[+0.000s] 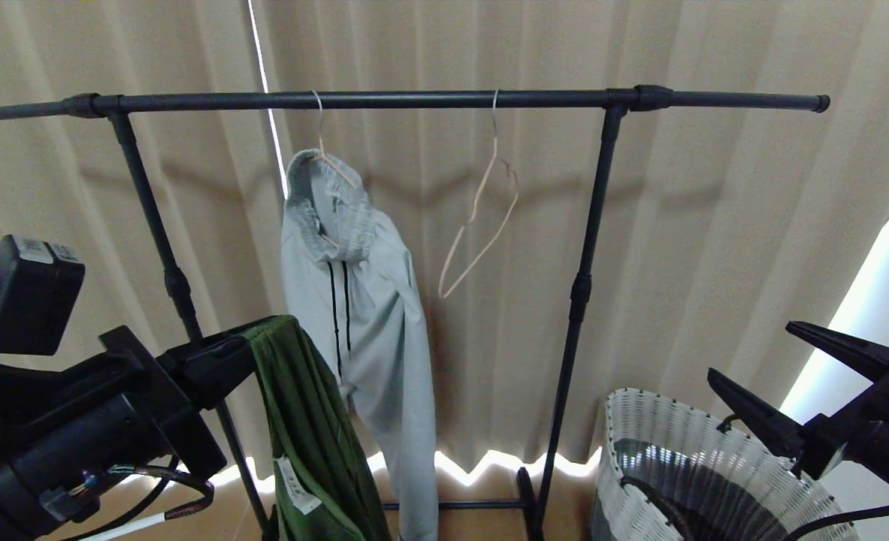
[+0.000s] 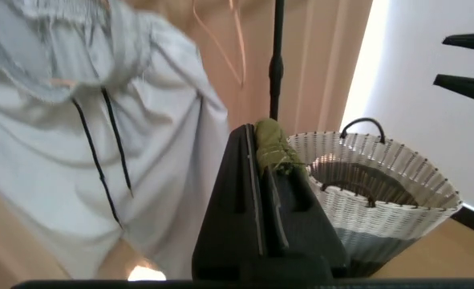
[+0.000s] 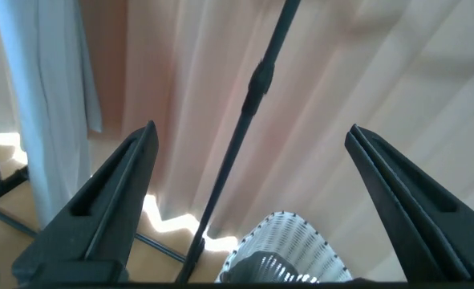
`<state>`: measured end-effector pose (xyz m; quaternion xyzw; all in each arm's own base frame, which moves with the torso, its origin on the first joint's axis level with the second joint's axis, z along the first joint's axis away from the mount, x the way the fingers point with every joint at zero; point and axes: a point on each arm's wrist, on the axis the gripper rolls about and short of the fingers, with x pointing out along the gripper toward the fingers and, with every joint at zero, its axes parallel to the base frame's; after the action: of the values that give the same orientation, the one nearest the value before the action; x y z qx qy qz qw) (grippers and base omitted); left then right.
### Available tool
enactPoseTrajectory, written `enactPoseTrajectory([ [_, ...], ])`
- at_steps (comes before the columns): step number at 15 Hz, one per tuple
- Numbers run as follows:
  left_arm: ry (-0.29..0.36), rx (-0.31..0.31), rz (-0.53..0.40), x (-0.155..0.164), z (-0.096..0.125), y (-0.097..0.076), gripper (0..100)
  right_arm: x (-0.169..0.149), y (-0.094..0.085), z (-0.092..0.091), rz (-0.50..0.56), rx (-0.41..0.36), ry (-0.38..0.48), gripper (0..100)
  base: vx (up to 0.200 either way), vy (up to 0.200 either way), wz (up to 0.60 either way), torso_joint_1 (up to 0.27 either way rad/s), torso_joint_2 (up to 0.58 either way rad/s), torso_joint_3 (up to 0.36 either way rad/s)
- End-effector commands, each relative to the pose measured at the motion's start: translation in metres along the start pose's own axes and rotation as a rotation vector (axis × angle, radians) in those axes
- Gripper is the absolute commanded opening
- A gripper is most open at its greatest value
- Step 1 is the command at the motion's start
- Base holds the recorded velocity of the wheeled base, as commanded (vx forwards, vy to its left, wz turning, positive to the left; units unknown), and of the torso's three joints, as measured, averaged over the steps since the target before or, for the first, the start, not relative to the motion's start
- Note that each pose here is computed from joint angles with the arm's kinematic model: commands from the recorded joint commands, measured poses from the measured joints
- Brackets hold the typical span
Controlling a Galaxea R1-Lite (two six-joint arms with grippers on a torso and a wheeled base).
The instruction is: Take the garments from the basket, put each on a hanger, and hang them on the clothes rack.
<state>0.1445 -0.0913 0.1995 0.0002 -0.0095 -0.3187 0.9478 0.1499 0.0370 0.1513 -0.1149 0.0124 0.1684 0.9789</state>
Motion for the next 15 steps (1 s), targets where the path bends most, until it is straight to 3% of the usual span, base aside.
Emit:
enactPoseTrajectory([
  [1,0.003,0.0,0.0,0.0001,-0.0009,0.0,0,0.0001,0.0002,-0.0005,0.002,0.0,0.002,100,0.0,0.0,0.0,0.198,-0.48,-0.286],
  [8,-0.013,0.0,0.004,-0.0051,0.001,0.0003,0,0.0019,0.0007,-0.0034,0.007,0.0,0.02,100,0.0,0.0,0.0,0.068,-0.16,-0.093],
  [15,-0.013,0.0,0.006,-0.0052,0.0009,0.0005,0,0.0017,0.0007,-0.0036,0.006,0.0,0.02,100,0.0,0.2,0.0,0.009,0.0,0.0],
])
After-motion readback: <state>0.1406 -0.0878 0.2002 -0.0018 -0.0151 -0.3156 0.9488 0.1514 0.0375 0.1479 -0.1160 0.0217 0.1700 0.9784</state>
